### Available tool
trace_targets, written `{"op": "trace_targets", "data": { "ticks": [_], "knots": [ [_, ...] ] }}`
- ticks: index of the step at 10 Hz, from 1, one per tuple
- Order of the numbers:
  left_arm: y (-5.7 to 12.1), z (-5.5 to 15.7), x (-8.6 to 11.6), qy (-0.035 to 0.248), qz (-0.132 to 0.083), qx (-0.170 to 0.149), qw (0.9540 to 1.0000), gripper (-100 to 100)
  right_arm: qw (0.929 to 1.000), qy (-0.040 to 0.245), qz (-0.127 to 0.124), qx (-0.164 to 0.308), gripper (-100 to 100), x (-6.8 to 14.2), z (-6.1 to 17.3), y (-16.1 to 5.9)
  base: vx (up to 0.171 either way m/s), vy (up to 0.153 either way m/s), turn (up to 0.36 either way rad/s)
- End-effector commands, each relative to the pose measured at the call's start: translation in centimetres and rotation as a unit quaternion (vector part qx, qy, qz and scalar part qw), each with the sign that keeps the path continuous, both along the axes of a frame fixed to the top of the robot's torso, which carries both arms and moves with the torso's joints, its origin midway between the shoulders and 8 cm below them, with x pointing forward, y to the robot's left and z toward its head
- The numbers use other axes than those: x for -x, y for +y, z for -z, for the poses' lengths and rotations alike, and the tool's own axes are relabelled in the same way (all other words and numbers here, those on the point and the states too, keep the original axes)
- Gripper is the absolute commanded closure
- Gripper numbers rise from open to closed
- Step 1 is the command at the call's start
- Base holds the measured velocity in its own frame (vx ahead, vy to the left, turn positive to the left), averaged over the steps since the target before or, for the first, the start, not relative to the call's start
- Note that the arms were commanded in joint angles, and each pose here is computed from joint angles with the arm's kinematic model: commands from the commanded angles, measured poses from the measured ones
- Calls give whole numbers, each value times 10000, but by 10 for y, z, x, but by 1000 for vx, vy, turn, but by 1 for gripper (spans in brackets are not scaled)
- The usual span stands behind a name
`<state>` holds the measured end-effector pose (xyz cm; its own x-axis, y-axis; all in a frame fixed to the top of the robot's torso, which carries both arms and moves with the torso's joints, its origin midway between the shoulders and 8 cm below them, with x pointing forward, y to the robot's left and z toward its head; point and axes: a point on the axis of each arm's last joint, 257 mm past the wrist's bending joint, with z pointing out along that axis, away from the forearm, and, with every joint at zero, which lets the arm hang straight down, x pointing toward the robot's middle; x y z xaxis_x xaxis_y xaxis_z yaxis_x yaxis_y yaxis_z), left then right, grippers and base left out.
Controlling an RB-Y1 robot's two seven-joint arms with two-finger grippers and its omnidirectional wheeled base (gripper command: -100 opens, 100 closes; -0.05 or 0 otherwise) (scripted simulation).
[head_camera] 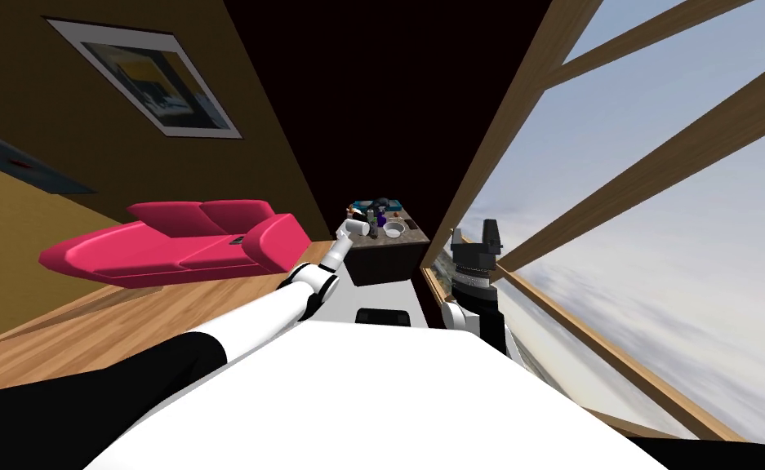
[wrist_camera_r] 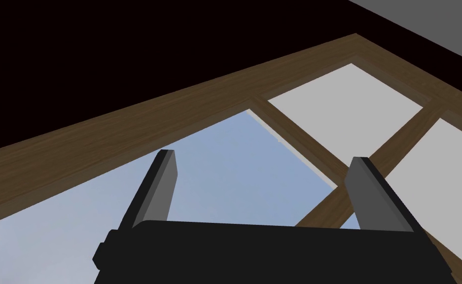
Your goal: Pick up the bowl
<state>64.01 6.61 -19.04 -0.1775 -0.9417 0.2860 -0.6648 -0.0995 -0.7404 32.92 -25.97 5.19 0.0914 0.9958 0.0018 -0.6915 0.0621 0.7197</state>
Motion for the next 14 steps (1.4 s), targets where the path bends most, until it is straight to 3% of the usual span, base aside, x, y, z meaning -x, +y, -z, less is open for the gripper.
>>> {"op": "trace_targets", "data": {
  "ticks": [1,8,11,12,14],
  "knots": [
    [5,6,1,243,-26,-203,9995,-100,10000,0,0,0,0,0,0,0,38,-66,-73],
    [27,28,13,999,-159,-775,9919,-100,10000,0,0,0,0,0,0,0,56,-67,-50],
    [52,45,25,1544,-346,-1219,9798,-100,10000,0,0,0,0,0,0,0,109,-103,-99],
    [53,46,26,1585,-347,-1235,9790,-100,10000,0,0,-1,0,0,0,0,106,-113,-19],
    [70,57,37,1917,-471,-1478,9691,-100,10000,0,0,0,0,0,0,0,95,-88,-65]
  ]
}}
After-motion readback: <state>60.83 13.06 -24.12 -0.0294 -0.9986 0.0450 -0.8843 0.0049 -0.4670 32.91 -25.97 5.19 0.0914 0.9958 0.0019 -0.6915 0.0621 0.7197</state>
